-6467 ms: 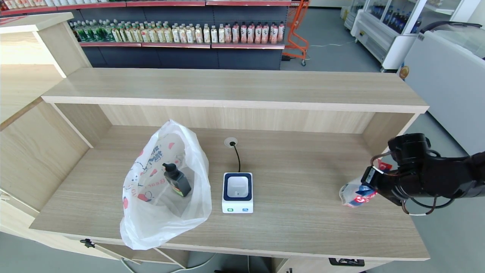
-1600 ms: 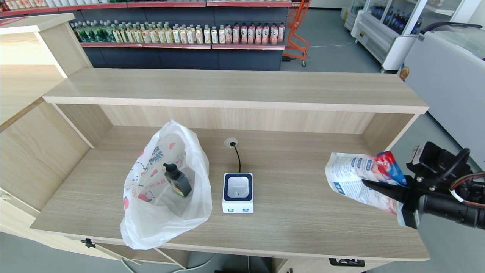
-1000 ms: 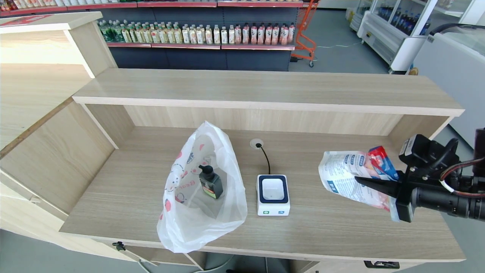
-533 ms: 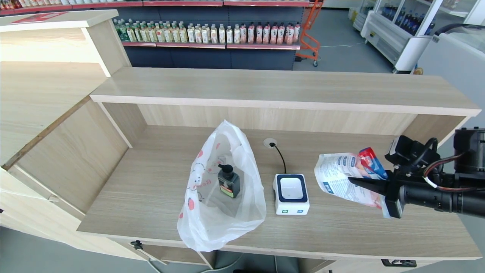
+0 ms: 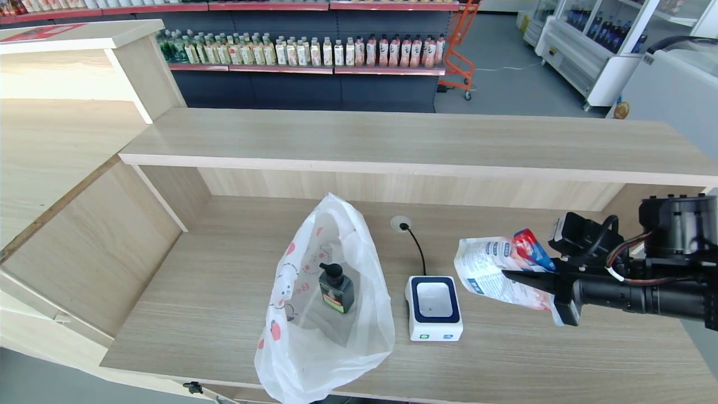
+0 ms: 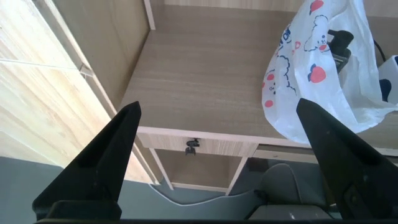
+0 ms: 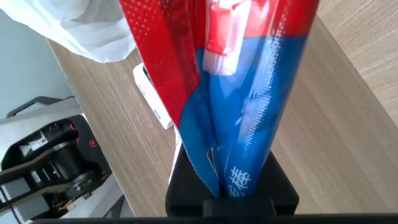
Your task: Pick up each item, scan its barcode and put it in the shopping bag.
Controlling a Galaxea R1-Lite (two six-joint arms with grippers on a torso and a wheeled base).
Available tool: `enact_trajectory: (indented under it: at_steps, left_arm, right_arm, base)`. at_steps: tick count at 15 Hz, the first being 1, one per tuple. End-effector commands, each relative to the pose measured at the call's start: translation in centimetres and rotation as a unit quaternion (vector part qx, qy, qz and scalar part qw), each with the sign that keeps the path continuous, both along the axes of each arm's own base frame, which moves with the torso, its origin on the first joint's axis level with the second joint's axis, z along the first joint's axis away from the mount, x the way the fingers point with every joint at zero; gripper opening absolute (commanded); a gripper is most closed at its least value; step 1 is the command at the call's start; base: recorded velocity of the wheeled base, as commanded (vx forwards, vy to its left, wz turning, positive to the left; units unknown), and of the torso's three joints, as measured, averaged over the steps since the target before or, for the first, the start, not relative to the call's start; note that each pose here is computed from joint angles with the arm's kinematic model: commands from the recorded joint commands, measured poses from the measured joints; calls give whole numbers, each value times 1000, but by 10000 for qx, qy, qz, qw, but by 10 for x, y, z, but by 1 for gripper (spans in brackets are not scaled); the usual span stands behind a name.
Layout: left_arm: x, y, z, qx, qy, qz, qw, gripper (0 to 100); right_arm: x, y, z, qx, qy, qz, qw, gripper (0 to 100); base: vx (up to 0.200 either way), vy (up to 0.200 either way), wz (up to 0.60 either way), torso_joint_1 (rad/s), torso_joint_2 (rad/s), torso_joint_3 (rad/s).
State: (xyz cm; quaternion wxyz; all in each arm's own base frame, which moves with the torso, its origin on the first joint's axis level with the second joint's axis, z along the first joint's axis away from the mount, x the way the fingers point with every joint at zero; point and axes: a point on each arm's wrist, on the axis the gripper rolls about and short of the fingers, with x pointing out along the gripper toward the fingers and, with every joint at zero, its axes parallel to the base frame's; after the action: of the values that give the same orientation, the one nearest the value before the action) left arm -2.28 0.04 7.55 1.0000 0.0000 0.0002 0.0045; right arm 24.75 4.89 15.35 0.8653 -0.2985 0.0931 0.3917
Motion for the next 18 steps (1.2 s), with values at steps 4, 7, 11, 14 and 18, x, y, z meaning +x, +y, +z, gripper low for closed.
enact_trajectory:
  at_steps: [4,7,11,14,18]
  left_arm:
    - [0,0,0,0,-2,1,10000,100]
    - [0,0,0,0,-2,1,10000,100]
    - [0,0,0,0,-2,1,10000,100]
    - [0,0,0,0,-2,1,10000,100]
    - [0,0,0,0,-2,1,10000,100]
  right_arm:
    - [14,5,-21,-155,163,521,9984,0]
    - [22,8,-34,-187,57,1218,9924,0]
    - [34,11,-44,-377,-671,1906,9786,0]
    - [45,12,-65,-546,-864,2147,9713,0]
    - [57,19,-80,-602,-842,2316,9673,0]
  base:
    - [0,0,0,0,0,0]
    - [0,0,0,0,0,0]
    - [0,0,0,0,0,0]
    - [0,0,0,0,0,0]
    - [0,0,0,0,0,0]
